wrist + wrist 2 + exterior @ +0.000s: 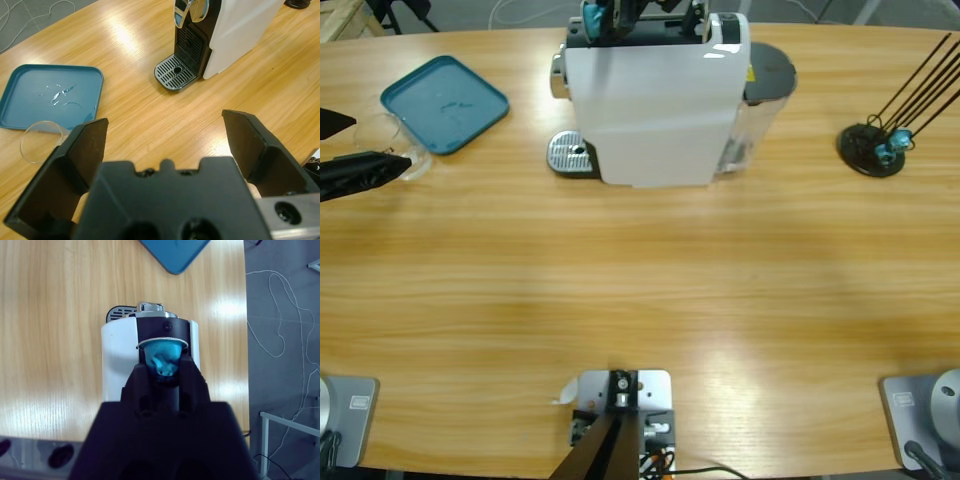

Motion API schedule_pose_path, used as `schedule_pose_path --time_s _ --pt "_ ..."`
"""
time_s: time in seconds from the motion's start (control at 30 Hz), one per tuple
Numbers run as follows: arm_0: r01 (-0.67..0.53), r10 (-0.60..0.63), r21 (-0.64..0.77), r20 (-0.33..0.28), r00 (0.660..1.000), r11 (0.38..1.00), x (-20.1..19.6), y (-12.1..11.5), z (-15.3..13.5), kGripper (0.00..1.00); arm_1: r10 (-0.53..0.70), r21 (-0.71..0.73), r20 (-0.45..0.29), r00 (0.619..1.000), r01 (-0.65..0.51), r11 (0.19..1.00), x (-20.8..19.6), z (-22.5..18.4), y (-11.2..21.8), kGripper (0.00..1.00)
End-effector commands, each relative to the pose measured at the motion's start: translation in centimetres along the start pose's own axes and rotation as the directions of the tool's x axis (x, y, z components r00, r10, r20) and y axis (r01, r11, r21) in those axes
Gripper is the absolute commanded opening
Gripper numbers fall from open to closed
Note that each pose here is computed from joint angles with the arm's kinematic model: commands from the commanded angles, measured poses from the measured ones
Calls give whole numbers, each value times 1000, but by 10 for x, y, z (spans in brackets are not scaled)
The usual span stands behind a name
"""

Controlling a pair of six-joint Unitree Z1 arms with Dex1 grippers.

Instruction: Pour coffee

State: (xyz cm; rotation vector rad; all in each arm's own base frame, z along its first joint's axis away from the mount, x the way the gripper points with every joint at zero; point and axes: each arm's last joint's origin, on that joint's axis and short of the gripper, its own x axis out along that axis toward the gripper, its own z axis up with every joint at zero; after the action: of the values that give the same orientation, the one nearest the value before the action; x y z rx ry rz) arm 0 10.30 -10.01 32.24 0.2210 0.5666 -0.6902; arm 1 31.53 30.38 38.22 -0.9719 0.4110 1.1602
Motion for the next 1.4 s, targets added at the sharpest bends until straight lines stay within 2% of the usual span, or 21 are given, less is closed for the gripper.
schedule_pose_path --time_s 0.03,0.07,0.1,0.13,0.17,0.27,0.53,0.67,0.77,0.8,0.9,0.93,0.97,1.0,1.03,1.1,1.13,1.2,1.3,1.33,1.4 --pt "8 -8 5 -16 1000 1000 -1 1 -13 1000 56 27 -86 995 -54 998 33 -20 -1 0" --pt "8 -8 5 -16 1000 1000 -1 1 -13 1000 66 32 -95 993 -64 997 34 -21 0 0" --pt "8 -8 5 -17 1000 1000 -1 1 -13 1000 77 37 -104 992 -73 997 35 -22 0 100" --pt "8 -8 5 -16 1000 1000 -1 1 -13 1000 85 46 -109 990 -80 996 35 -21 0 260" --pt "8 -8 5 -17 1000 1000 -1 1 -13 1000 91 52 -113 989 -86 995 35 -21 0 345" --pt "8 -8 5 -17 1000 1000 -1 1 -13 1000 92 61 -115 989 -86 994 35 -20 -1 494" --pt "8 -8 5 -18 1000 1000 -1 1 -13 1000 90 63 -114 989 -83 995 34 -17 -5 540" --pt "9 -9 5 -18 1000 1000 -1 1 -13 1000 55 46 -98 994 -50 998 22 -7 -6 540" --pt "14 -14 5 -19 1000 1000 0 1 -13 1000 26 4 -33 999 -26 1000 3 25 3 540" --pt "14 -14 5 -20 1000 1000 0 1 -13 1000 12 5 12 1000 -12 1000 -7 43 8 562" --pt "16 -16 5 -22 1000 1000 0 1 -13 1000 -31 46 124 992 26 999 -37 88 24 722" --pt "18 -18 4 -21 1000 1000 0 1 -13 1000 -38 52 162 986 30 998 -49 101 30 873" --pt "21 -21 4 -21 1000 1000 0 1 -13 1000 -45 51 195 980 36 998 -64 112 35 942" --pt "24 -23 4 -21 1000 1000 0 0 -13 1000 -63 75 215 975 47 996 -81 119 38 934" --pt "24 -24 5 -22 999 1000 0 0 -13 1000 -97 119 209 973 73 990 -99 123 38 831" --pt "30 -30 4 -22 999 1000 0 0 -14 1000 -199 191 121 972 174 966 -140 116 37 124" --pt "34 -34 5 -20 999 999 -1 0 -14 1000 -245 216 86 966 222 951 -160 110 37 0" --pt "41 -41 4 -19 999 999 -1 0 -14 1000 -338 259 13 941 323 910 -188 96 40 0" --pt "42 -42 4 -20 999 999 -1 0 -14 1000 -389 373 -119 913 405 835 -196 72 45 0" --pt "42 -42 4 -19 999 999 -1 0 -14 1000 -386 421 -143 911 409 810 -196 62 48 0" --pt "42 -42 4 -17 999 999 -2 0 -14 1000 -416 573 -107 903 398 717 -196 39 52 0"
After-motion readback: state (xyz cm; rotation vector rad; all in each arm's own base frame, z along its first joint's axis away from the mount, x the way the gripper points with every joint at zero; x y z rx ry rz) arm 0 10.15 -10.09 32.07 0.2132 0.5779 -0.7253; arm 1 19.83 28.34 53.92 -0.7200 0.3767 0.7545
